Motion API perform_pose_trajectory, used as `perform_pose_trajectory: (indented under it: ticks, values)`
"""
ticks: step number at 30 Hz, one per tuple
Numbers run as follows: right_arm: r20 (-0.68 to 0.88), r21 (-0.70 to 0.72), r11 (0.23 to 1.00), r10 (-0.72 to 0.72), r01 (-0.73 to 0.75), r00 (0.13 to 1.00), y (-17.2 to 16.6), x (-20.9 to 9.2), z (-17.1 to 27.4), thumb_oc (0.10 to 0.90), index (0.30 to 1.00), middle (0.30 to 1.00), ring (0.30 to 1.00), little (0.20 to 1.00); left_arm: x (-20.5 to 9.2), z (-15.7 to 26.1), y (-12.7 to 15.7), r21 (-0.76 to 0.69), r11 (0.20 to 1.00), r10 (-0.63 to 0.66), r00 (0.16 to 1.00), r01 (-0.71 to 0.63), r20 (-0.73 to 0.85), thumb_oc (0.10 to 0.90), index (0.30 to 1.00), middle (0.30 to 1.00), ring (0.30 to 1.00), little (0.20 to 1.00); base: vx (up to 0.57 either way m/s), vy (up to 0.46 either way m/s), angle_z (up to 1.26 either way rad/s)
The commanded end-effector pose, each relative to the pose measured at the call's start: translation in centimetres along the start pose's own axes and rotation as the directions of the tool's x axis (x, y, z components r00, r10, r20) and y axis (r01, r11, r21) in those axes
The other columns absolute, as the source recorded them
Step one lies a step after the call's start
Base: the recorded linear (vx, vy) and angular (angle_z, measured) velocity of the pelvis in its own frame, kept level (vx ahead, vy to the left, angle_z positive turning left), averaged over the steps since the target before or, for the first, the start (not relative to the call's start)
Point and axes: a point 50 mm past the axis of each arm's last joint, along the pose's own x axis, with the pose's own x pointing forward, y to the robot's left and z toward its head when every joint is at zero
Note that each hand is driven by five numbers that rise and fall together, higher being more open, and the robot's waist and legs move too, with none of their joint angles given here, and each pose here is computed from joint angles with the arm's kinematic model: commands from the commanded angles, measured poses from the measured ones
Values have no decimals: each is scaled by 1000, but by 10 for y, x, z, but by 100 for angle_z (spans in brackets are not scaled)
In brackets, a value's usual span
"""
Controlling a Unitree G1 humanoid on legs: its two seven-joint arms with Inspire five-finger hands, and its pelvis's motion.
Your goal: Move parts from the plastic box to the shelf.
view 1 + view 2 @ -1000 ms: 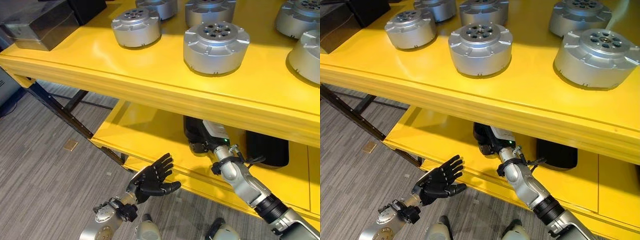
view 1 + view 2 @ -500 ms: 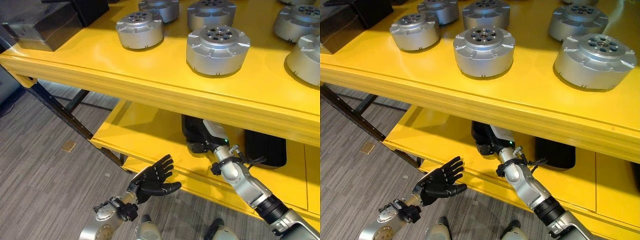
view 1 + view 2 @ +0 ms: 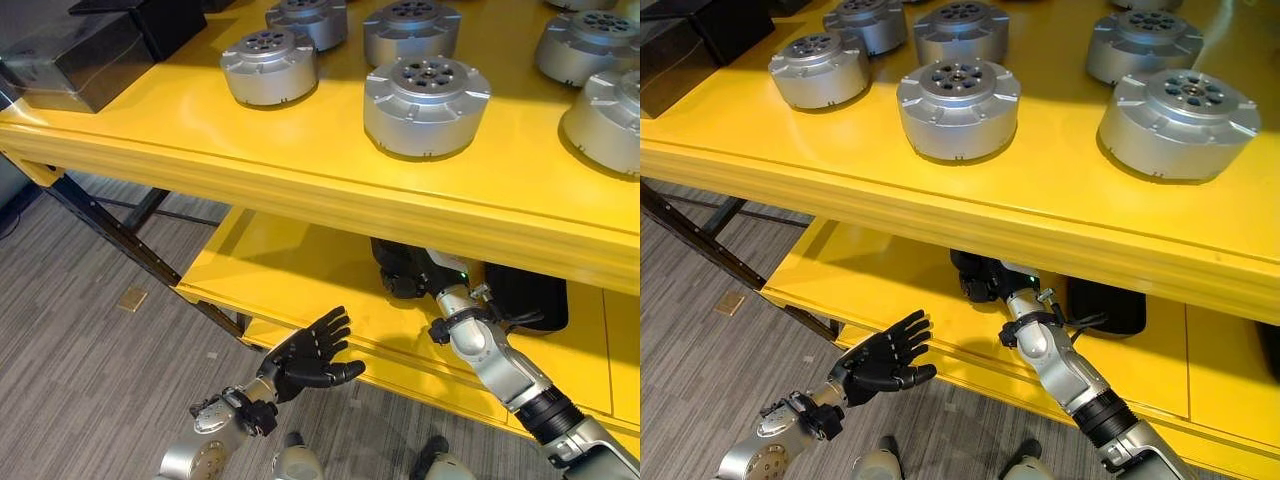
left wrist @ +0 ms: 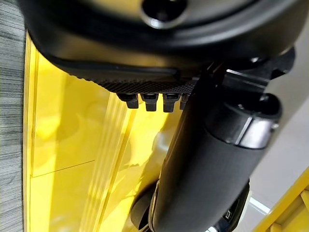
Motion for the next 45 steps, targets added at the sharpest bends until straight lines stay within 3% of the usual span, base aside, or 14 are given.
perform_pose_trajectory:
  ticks: [1, 5, 11, 12, 14, 20, 27, 31, 35, 45]
  values:
    - [265, 77, 979, -204, 190, 942, -44, 29, 60, 400, 300, 300, 300, 300, 8, 39, -22, 88, 988, -138, 976, 125, 166, 900, 1000, 1000, 1000, 1000, 9, -123, -1]
    - [316, 46, 989, -150, 143, 937, -38, 30, 68, 400, 300, 300, 300, 300, 7, 38, -22, 68, 991, -130, 974, 119, 187, 900, 1000, 1000, 1000, 1000, 20, -124, -2]
    - [341, 11, 992, -125, 129, 932, -37, 30, 75, 400, 300, 300, 300, 300, 9, 41, -28, 12, 976, -213, 950, 216, 227, 900, 1000, 1000, 1000, 1000, -22, -37, 7]
    - [336, 3, 994, -103, 108, 936, -33, 34, 79, 400, 300, 300, 300, 300, 16, 33, -41, 8, 947, -318, 929, 323, 188, 900, 1000, 1000, 1000, 1000, -24, 81, 5]
    - [345, 6, 996, -82, 85, 935, -30, 35, 83, 400, 300, 300, 300, 300, 18, 29, -46, 19, 940, -338, 920, 341, 200, 900, 1000, 1000, 1000, 1000, -8, 306, 15]
    - [366, -34, 998, -44, 61, 929, -30, 31, 80, 400, 300, 300, 300, 300, 23, 31, -43, 28, 958, -282, 915, 286, 289, 900, 1000, 1000, 1000, 1000, -40, 675, -28]
    - [236, 0, 997, -75, 77, 969, -17, 19, 44, 400, 300, 300, 300, 300, 20, 32, -33, 41, 958, -286, 941, 283, 180, 900, 1000, 1000, 1000, 1000, 66, 290, -39]
    - [261, 10, 999, -51, 50, 964, -10, 10, 46, 400, 300, 300, 300, 300, 4, 33, -23, 12, 973, -227, 952, 229, 204, 900, 1000, 1000, 1000, 1000, 37, 154, -7]
    - [289, -8, 994, -100, 107, 952, -25, 17, 58, 400, 300, 300, 300, 300, -1, 42, -18, -12, 983, -172, 947, 182, 270, 900, 1000, 1000, 1000, 1000, -146, -63, -39]
    - [313, -75, 980, -153, 185, 938, -55, 44, 74, 400, 300, 300, 300, 300, 7, 55, -28, 24, 974, -220, 920, 224, 325, 900, 1000, 1000, 1000, 1000, -116, -14, 4]
